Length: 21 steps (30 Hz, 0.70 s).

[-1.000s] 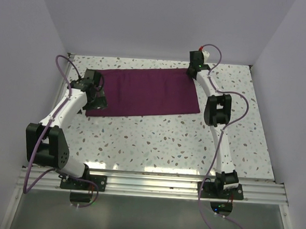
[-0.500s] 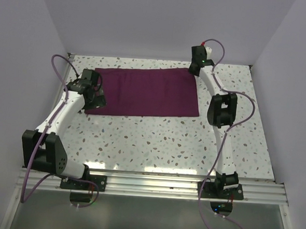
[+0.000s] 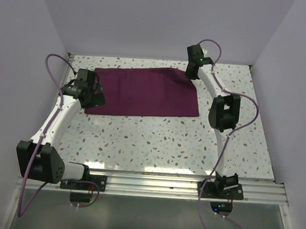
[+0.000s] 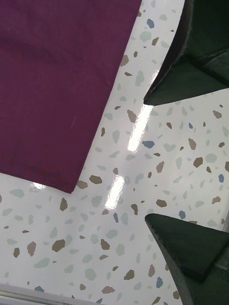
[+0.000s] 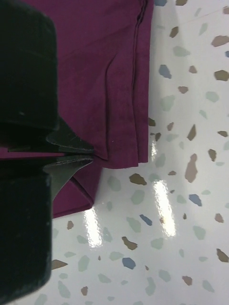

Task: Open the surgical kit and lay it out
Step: Open the surgical kit at the center of the board.

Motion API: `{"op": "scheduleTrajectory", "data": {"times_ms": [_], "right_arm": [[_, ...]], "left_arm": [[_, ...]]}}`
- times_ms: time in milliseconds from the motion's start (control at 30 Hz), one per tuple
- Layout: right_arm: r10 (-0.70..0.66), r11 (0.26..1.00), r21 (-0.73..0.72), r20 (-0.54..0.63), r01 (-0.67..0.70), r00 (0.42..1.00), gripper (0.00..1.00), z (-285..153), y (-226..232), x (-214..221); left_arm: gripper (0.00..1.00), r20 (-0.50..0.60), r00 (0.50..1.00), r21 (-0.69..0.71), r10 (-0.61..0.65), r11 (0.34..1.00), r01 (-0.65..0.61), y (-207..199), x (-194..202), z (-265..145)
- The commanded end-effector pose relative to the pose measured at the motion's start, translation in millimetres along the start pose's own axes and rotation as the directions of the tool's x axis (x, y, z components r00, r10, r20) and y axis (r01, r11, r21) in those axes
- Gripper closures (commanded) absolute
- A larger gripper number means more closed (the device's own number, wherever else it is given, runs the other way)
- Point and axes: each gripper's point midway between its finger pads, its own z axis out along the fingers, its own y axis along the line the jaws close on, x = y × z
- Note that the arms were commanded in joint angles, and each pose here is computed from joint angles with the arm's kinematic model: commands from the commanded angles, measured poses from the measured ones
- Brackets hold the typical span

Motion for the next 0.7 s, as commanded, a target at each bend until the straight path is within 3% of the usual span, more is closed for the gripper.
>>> {"op": "scheduleTrajectory", "data": {"times_ms": [0, 167, 333, 567, 600, 633, 667], "right_arm": [[-0.055, 0.998, -0.043, -0.004, 0.055, 0.998, 1.0, -42.4, 15.5, 0.6], [-0.071, 0.997, -0.048, -0.106, 0.067, 0.992, 1.0, -41.9, 26.5, 31.7], [-0.14, 0.987, -0.102, -0.118, 0.128, 0.983, 1.0, -71.8, 48.3, 57.2], [-0.247, 0.902, -0.4, -0.166, 0.164, 0.955, 1.0, -141.7, 102.4, 120.6], [-0.265, 0.887, -0.428, -0.173, 0.17, 0.948, 0.91, -148.5, 106.6, 129.7], [-0.296, 0.873, -0.452, -0.19, 0.184, 0.936, 0.64, -156.6, 109.5, 145.2], [-0.304, 0.877, -0.44, -0.197, 0.193, 0.932, 0.13, -157.0, 106.3, 150.2]], "left_arm": [[0.0, 0.047, 0.999, 0.052, 0.001, 0.999, -0.003, -7.3, -7.5, -4.6], [0.0, 0.062, 0.998, 0.069, 0.0, 0.998, -0.004, -8.8, -10.8, -9.0], [0.0, 0.074, 0.997, 0.072, -0.001, 0.997, -0.004, -8.1, -11.7, -11.8], [0.0, 0.086, 0.996, 0.076, -0.013, 0.997, 0.007, -7.5, -11.6, -11.7], [0.0, 0.082, 0.997, 0.077, -0.014, 0.997, 0.007, -8.0, -10.5, -10.7], [0.0, 0.079, 0.997, 0.08, -0.015, 0.997, 0.008, -9.1, -10.1, -9.2], [0.0, 0.08, 0.997, 0.084, -0.017, 0.996, 0.01, -10.0, -10.6, -9.3]]}}
